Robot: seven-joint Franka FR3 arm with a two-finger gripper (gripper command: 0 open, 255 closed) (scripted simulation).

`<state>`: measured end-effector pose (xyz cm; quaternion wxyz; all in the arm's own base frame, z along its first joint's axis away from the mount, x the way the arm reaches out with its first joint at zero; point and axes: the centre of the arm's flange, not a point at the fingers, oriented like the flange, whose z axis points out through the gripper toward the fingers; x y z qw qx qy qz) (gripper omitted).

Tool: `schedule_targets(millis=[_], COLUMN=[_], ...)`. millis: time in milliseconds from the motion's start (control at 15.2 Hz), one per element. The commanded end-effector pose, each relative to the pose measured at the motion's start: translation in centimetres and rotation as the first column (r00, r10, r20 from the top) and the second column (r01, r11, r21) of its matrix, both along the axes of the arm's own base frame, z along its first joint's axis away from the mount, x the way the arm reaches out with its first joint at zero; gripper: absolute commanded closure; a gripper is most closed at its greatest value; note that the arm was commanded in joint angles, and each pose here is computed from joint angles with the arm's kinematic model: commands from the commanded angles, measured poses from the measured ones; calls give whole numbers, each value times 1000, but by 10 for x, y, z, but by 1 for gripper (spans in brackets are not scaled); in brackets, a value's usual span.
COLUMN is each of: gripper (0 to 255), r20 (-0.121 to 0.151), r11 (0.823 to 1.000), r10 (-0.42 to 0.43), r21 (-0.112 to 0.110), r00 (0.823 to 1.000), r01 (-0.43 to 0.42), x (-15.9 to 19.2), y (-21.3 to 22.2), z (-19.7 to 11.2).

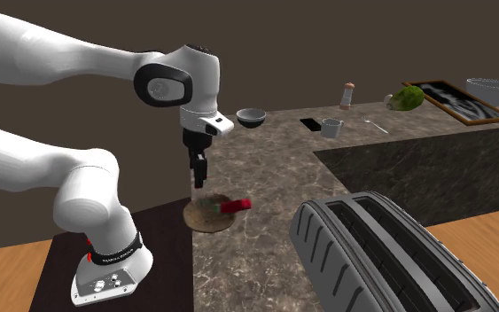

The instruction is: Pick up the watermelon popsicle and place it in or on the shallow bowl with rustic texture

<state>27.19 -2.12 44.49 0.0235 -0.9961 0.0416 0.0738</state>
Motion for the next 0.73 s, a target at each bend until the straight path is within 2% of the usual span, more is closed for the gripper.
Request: schedule_targets(millis=[0, 132, 660], gripper=[0, 0, 0], r20=[0, 0, 0], r11=[1000, 1000, 1000], r10=[0, 0, 0], r21=[0, 0, 0], r00=[1000, 1000, 1000], r01=[0, 0, 0], x=[3, 6, 6], y=[0, -1, -1], z=[20, 44, 44])
